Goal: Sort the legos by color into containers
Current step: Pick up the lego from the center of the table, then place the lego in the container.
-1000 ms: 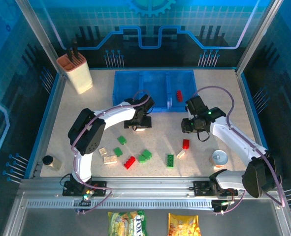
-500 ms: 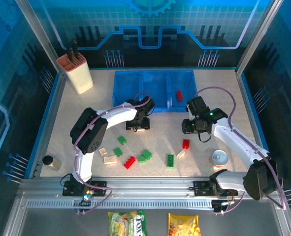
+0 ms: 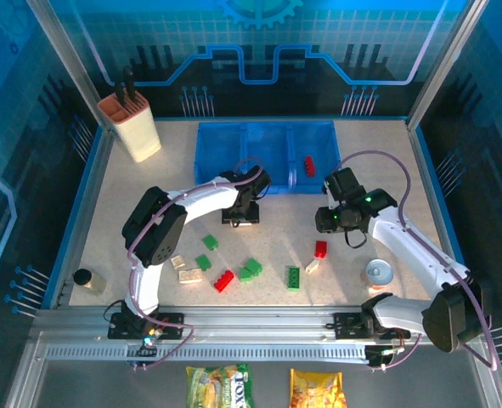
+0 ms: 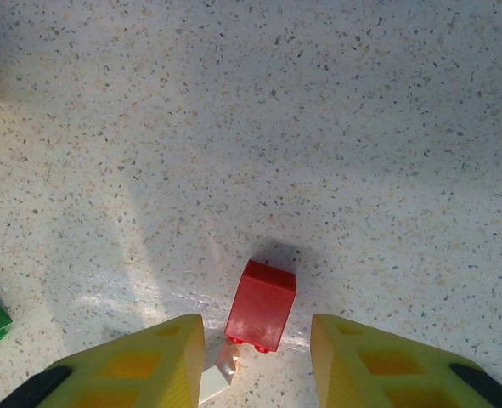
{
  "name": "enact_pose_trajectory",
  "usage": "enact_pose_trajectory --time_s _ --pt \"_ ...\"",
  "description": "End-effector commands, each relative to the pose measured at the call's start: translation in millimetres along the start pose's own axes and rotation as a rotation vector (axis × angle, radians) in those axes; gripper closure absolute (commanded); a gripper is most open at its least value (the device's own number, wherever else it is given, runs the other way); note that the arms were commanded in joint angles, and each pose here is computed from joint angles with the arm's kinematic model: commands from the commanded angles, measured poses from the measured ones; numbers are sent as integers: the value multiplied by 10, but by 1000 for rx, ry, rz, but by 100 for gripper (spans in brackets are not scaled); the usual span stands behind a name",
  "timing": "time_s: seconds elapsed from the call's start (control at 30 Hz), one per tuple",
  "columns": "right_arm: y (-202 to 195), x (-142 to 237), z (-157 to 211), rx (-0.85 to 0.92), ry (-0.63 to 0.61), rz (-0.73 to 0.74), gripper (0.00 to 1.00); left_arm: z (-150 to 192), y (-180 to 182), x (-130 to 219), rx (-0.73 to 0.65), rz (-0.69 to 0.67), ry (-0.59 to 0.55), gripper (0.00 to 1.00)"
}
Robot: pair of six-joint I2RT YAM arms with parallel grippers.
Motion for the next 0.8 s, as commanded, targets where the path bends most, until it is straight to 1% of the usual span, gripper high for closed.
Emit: enact_pose_trajectory --time_s 0.0,0.3,0.57,0.67,0.77 --pt "-72 94 22 -1 -6 20 61 -74 -166 297 -13 56 -38 41" --pt "-118 169 96 -7 -6 35 60 -320 -475 658 -20 132 -132 40" --pt "-148 219 171 -17 -3 44 60 -638 -817 758 -8 188 -222 41" --pt "-159 227 192 -17 -4 51 60 -733 -933 762 -14 194 -242 41" --pt "-170 225 212 -20 0 54 60 -843 -966 812 -20 177 -280 42"
Point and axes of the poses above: each hand's point on the last joint's axis, 136 mm out from that joint toward the fingers, its own x axis back along the fingers, its own y axis along the line the jaws close on, z = x × y, the point moved 4 cm from there along x, back along the fingers, and after that the axes turned 11 degrees about x, right-handed, at the moved point
